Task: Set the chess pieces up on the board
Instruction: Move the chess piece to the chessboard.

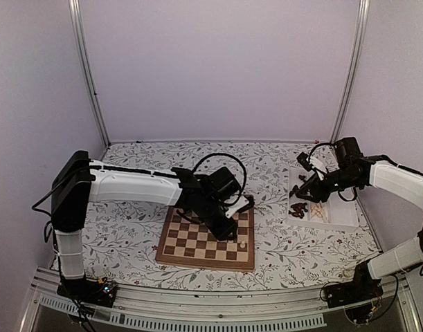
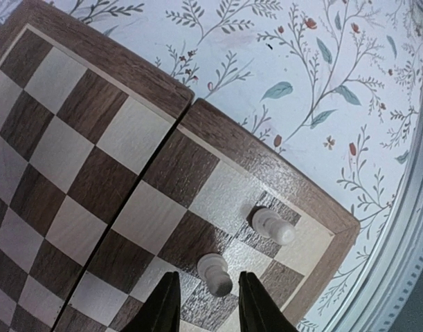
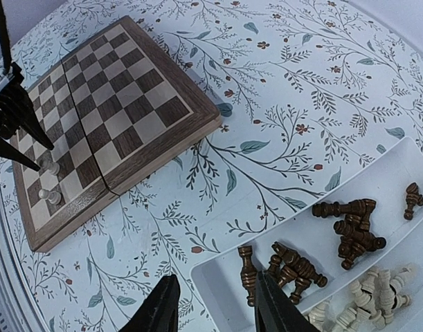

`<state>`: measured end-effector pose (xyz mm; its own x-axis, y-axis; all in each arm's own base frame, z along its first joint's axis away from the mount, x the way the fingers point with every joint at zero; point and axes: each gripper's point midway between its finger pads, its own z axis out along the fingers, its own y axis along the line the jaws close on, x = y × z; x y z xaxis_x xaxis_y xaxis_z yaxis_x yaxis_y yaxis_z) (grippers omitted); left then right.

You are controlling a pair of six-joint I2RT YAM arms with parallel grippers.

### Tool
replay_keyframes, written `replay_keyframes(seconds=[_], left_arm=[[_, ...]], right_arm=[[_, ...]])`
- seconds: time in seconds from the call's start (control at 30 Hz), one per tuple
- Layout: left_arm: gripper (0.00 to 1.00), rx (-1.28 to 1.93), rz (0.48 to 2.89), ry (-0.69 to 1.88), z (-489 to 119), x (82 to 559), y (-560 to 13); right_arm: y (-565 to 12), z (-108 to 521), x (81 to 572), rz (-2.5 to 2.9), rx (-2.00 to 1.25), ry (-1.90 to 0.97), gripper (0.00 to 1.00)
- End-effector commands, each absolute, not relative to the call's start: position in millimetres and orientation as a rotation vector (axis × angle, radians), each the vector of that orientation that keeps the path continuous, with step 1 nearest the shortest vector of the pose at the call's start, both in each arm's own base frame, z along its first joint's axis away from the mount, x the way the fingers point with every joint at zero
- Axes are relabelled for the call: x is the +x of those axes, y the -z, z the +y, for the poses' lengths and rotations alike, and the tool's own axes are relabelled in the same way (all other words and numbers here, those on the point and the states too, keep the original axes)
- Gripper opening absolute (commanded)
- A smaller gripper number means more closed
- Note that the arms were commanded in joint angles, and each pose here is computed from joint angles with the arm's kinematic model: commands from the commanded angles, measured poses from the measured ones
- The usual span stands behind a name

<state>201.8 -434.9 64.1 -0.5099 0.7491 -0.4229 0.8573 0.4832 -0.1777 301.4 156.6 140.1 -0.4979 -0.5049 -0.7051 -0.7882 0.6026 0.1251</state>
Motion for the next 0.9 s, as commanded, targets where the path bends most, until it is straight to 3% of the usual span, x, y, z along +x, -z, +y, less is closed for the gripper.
replay_keyframes(seconds=[0.0, 0.5, 0.87], left_arm=[[0.24, 1.408, 2.442, 0.54, -441.1, 193.3, -63.5], [0.27, 1.419, 2.447, 0.478, -440.9, 190.9, -55.1], [0.1, 1.427, 2.43, 0.497, -441.7, 184.6, -64.2]], right_arm=[[-143.4, 158.6, 302.6, 2.178, -1.016, -0.597, 0.4], [-141.0, 159.4, 299.8, 2.184, -1.022, -0.608, 0.4], [-140.2, 159.9, 299.8, 2.184, -1.025, -0.612, 0.4]])
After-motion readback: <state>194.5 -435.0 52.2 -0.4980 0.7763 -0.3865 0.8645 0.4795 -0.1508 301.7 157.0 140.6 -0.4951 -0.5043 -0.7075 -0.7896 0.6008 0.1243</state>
